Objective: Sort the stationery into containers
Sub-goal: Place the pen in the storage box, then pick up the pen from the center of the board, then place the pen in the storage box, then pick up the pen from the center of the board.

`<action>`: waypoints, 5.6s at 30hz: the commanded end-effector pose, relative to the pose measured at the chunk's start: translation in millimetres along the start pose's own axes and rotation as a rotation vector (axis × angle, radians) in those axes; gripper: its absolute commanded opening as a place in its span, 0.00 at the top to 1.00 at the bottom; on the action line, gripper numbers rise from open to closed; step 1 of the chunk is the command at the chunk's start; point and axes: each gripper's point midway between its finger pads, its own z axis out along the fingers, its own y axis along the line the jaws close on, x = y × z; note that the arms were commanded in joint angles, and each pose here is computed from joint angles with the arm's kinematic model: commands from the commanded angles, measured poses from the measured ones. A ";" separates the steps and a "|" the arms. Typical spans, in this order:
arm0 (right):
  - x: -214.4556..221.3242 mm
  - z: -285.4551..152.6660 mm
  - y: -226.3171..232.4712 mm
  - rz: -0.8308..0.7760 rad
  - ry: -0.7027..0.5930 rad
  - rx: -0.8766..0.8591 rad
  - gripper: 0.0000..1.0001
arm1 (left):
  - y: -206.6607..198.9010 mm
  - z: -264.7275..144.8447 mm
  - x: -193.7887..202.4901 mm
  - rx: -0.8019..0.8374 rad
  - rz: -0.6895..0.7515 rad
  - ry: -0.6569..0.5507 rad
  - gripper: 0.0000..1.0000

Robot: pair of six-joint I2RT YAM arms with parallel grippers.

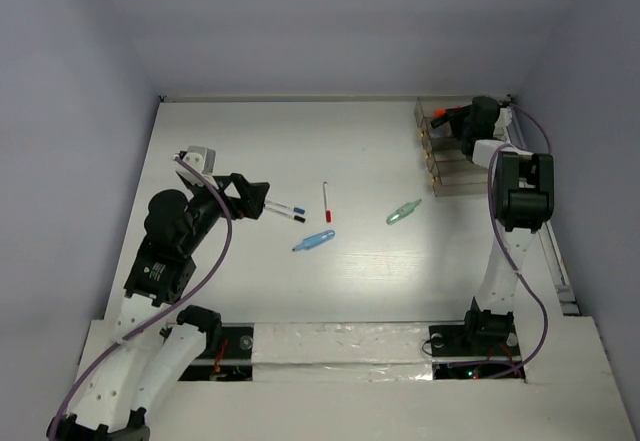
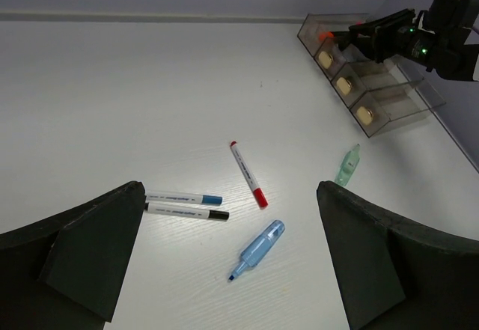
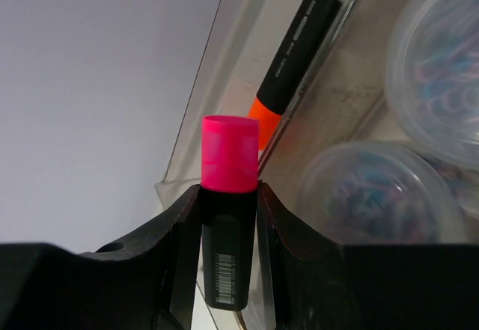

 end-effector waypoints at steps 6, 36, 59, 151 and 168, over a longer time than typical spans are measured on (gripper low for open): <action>-32.9 5.4 45.2 0.158 -0.083 -0.156 0.92 | 3.4 4.8 -7.7 -0.001 0.003 -0.034 0.01; -61.2 26.6 52.1 0.105 -0.174 -0.107 0.17 | 8.4 8.1 -7.8 -0.010 -0.001 -0.027 0.01; 249.4 -273.9 106.9 -0.916 0.580 -0.579 1.00 | 12.0 -0.5 -15.2 -0.044 -0.011 -0.066 0.01; -64.0 -87.1 -39.4 0.194 -0.160 0.098 0.62 | 0.3 -6.2 -17.9 0.004 -0.008 -0.080 0.01; 137.9 -207.3 142.0 -0.661 0.418 -0.692 0.96 | 6.4 -8.3 -21.6 -0.034 -0.008 -0.098 0.01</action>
